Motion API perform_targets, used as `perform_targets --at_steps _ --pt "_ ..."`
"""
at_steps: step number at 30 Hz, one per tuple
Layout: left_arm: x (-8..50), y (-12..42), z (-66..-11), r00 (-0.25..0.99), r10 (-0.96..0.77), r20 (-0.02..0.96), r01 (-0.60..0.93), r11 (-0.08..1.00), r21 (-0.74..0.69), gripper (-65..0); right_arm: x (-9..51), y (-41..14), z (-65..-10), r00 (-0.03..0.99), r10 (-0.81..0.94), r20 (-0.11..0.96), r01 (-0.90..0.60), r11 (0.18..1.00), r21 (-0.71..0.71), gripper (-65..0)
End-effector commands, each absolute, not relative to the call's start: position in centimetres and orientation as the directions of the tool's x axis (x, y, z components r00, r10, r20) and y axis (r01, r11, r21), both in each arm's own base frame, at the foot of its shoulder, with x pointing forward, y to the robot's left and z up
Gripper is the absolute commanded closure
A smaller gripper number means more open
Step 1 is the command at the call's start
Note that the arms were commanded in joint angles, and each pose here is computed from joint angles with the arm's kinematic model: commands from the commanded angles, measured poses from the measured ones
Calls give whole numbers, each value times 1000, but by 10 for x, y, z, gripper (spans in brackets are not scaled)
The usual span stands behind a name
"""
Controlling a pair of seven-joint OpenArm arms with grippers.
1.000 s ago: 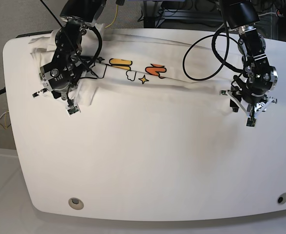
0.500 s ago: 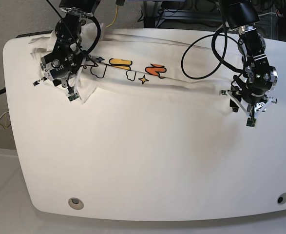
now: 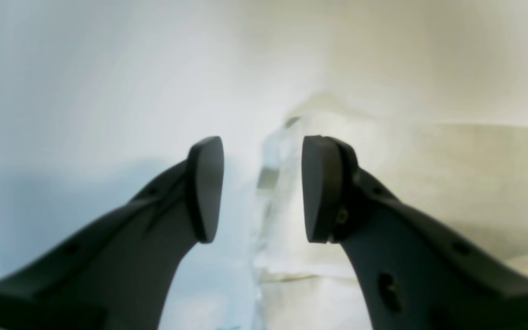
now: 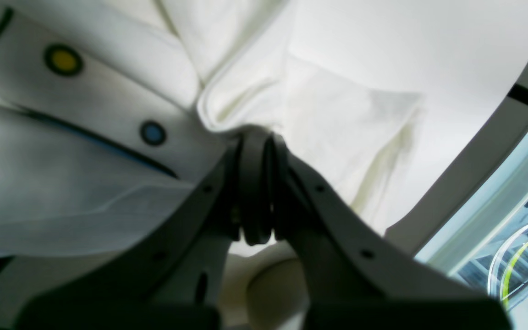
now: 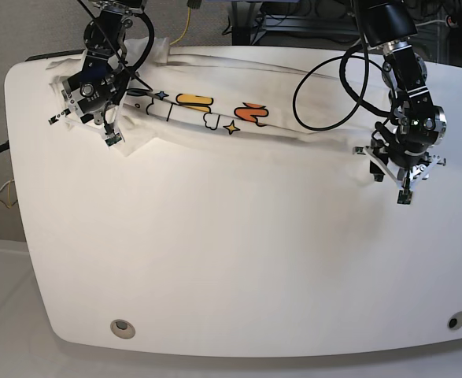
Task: Fold the T-shirt properly
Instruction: 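Drag the gripped edge with the right gripper toward the shoulder band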
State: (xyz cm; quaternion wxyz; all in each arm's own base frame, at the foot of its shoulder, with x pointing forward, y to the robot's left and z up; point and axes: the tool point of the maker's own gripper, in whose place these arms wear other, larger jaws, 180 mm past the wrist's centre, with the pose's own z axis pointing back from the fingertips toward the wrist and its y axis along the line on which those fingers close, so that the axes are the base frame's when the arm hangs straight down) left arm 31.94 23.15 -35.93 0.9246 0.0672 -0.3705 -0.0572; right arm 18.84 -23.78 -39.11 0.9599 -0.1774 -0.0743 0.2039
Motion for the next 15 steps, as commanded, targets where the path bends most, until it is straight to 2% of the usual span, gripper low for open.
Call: perform_targets --at_steps 1,15 --pt "330 228 -346 669 -159 726 54 985 167 -266 188 -247 -384 905 420 64 -361 840 -404 -8" --pt "322 226 -374 714 -134 687 63 990 128 -266 167 -263 -388 903 430 -9 -394 818 -419 -8"
